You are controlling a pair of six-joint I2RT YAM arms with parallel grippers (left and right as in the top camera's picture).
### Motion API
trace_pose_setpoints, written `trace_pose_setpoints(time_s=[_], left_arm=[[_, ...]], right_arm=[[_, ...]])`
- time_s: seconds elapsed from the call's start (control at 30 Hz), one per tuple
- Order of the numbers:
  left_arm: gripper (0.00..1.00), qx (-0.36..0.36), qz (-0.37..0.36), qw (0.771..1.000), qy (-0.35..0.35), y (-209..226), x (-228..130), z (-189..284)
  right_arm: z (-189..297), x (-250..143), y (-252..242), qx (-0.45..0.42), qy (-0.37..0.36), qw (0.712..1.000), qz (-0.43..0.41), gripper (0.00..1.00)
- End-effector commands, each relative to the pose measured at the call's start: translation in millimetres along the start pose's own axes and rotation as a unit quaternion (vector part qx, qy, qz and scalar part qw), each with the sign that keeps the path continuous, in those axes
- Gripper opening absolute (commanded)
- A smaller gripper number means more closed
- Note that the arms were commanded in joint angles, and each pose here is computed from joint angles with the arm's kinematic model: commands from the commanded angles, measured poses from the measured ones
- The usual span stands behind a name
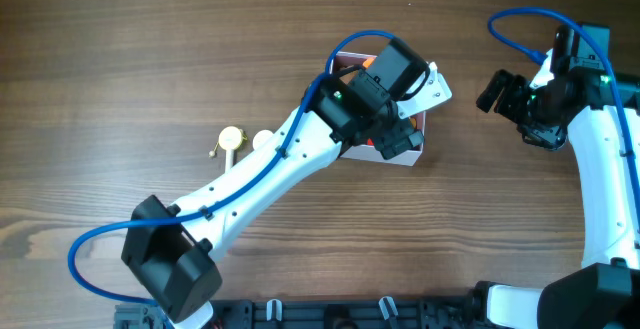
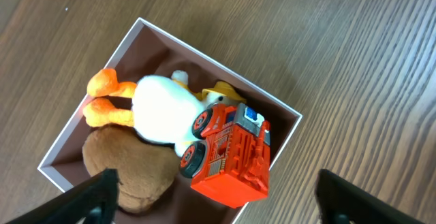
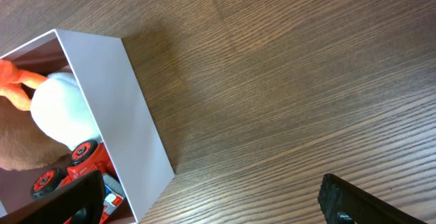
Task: Pack container
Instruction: 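Carry the truck right into the box and release it, then lower the left gripper onto the pig-face rattle drum and grasp it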
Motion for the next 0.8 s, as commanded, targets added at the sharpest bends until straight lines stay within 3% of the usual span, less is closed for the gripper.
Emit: trace_pose_setpoints(time_s=[0.0,0.03,0.07,0.23,0.4,0.6,0.73,0.77], left_arm=[[0.7,-0.009,0.038,0.999,0.016,11.4,-9.3,-19.3],[0.57,-0.016,0.044,0.998,0.033,13.7,-16.5,-35.0],[0.52,-0.022,0.046,0.998,0.041,13.6,-20.0,-43.4],[0.5,-0.041,0.048,0.995,0.08,8.2,-34.5,-78.8],[0.4,-0.045,0.057,0.992,0.099,11.1,-44.4,-91.3],[0.37,-0.017,0.083,0.99,0.109,22.6,-49.4,-86.5],[0.45,0.092,0.123,0.982,0.114,41.4,-43.7,-54.5],[0.53,0.124,0.137,0.977,0.11,46.7,-41.5,-41.5]], right_arm=[[-1.6,0.8,-0.3,-0.002,0.002,1.0,0.003,1.0],[-1.6,0.7,-0.4,-0.002,0.002,1.0,0.003,1.0],[-1.6,0.6,-0.4,-0.002,0.003,1.0,0.003,1.0],[-1.6,0.2,-0.6,-0.003,0.004,1.0,0.003,1.0],[-1.6,-0.4,-1.0,-0.004,0.006,1.0,0.004,1.0],[-1.6,-0.8,-1.2,-0.005,0.007,1.0,0.003,1.0],[-1.6,-0.7,-1.2,-0.005,0.007,1.0,0.004,1.0],[-1.6,-0.7,-1.2,-0.005,0.007,1.0,0.004,1.0]])
Point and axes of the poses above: each gripper's point midway between its finger pads, its own z axis back along the fingers, its own y axis along the line the jaws close on, x = y × z, the point moved 9 cm from there along z, back along the fingers, and after that the axes turned 8 degrees about -z, right-handed, at the moved point
